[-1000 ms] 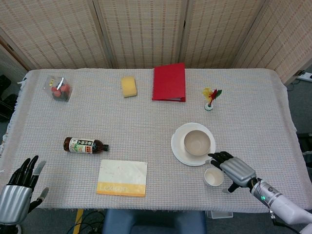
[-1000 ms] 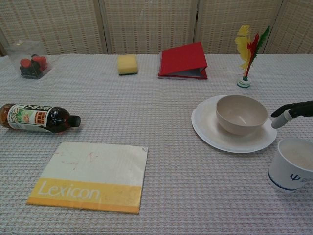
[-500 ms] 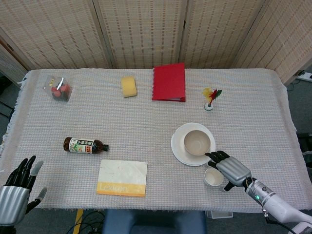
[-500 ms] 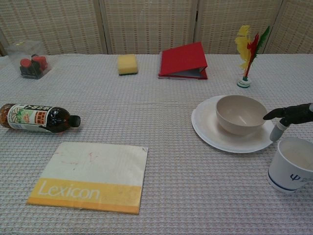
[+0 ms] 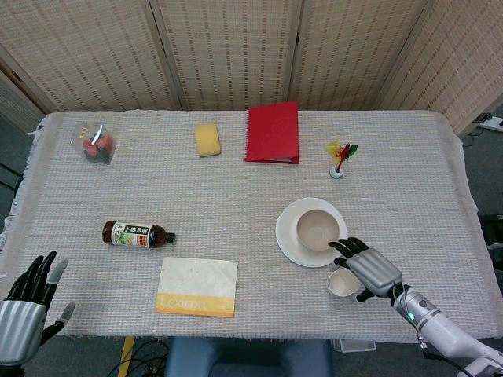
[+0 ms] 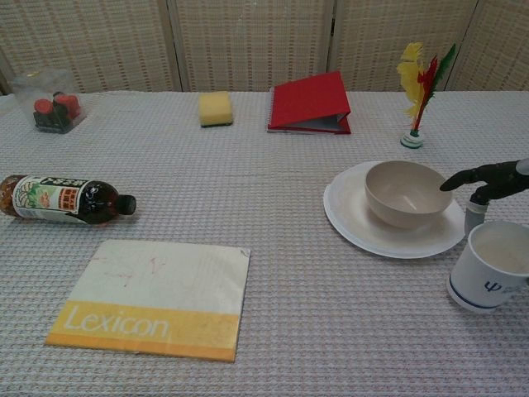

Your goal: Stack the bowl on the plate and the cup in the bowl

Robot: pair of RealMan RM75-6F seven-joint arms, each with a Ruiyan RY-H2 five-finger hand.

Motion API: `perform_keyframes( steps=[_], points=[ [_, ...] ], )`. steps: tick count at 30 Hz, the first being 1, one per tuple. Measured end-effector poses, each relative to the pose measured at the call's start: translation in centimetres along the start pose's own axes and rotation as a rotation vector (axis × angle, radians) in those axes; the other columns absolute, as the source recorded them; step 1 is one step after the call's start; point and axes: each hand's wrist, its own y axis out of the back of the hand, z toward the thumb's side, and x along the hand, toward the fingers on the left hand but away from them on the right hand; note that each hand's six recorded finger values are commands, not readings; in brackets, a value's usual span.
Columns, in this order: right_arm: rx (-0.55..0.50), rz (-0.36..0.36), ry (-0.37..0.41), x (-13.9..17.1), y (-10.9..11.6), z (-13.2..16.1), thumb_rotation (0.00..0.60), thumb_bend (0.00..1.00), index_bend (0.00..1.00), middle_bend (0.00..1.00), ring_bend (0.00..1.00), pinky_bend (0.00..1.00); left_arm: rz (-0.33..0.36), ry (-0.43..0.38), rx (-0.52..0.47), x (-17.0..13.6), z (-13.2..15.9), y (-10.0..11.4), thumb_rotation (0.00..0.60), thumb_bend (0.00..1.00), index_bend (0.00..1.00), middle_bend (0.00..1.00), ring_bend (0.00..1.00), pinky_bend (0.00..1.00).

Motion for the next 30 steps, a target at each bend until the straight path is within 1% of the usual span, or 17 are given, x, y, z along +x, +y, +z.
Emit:
perform_keyframes(
  steps=[3, 7, 10, 13, 17, 24, 30],
  points=[
    [-0.015, -0.043, -0.001, 0.4, 1.6, 0.1, 0.600, 0.23, 0.42, 0.05, 0.00, 0.00, -0.002, -0.001, 0.001, 0.0, 0.0, -0.1, 0.600, 0.31, 0.00, 0.00, 0.00, 0.26],
    [-0.047, -0.134, 0.003, 0.8, 4.6, 0.5, 0.600, 0.22, 0.42, 0.07, 0.00, 0.00, -0.006, -0.003, 0.005, 0.0, 0.1, -0.2, 0.600, 0.31, 0.00, 0.00, 0.00, 0.26],
    [-0.071, -0.195, 0.009, 0.5, 6.4, 0.7, 0.600, 0.21, 0.42, 0.07, 0.00, 0.00, -0.010, -0.006, 0.007, 0.1, 0.3, -0.3, 0.600, 0.31, 0.00, 0.00, 0.00, 0.26],
    [-0.090, -0.227, 0.001, -0.2, 7.4, 0.6, 0.600, 0.21, 0.42, 0.07, 0.00, 0.00, -0.010, -0.005, 0.006, 0.1, 0.2, -0.3, 0.600, 0.31, 0.00, 0.00, 0.00, 0.26],
    [-0.109, -0.239, -0.022, -1.5, 7.7, 0.2, 0.600, 0.21, 0.42, 0.07, 0.00, 0.00, -0.005, -0.001, 0.000, 0.1, 0.0, -0.1, 0.600, 0.31, 0.00, 0.00, 0.00, 0.26],
    [-0.099, -0.227, -0.061, -4.2, 6.7, -0.7, 0.600, 0.21, 0.42, 0.07, 0.00, 0.00, -0.008, 0.000, -0.004, 0.1, -0.1, -0.1, 0.600, 0.31, 0.00, 0.00, 0.00, 0.26],
    [-0.100, -0.223, -0.082, -6.2, 6.4, -1.3, 0.600, 0.21, 0.42, 0.07, 0.00, 0.00, -0.014, 0.001, -0.004, 0.2, -0.2, -0.2, 0.600, 0.31, 0.00, 0.00, 0.00, 0.26]
  ],
)
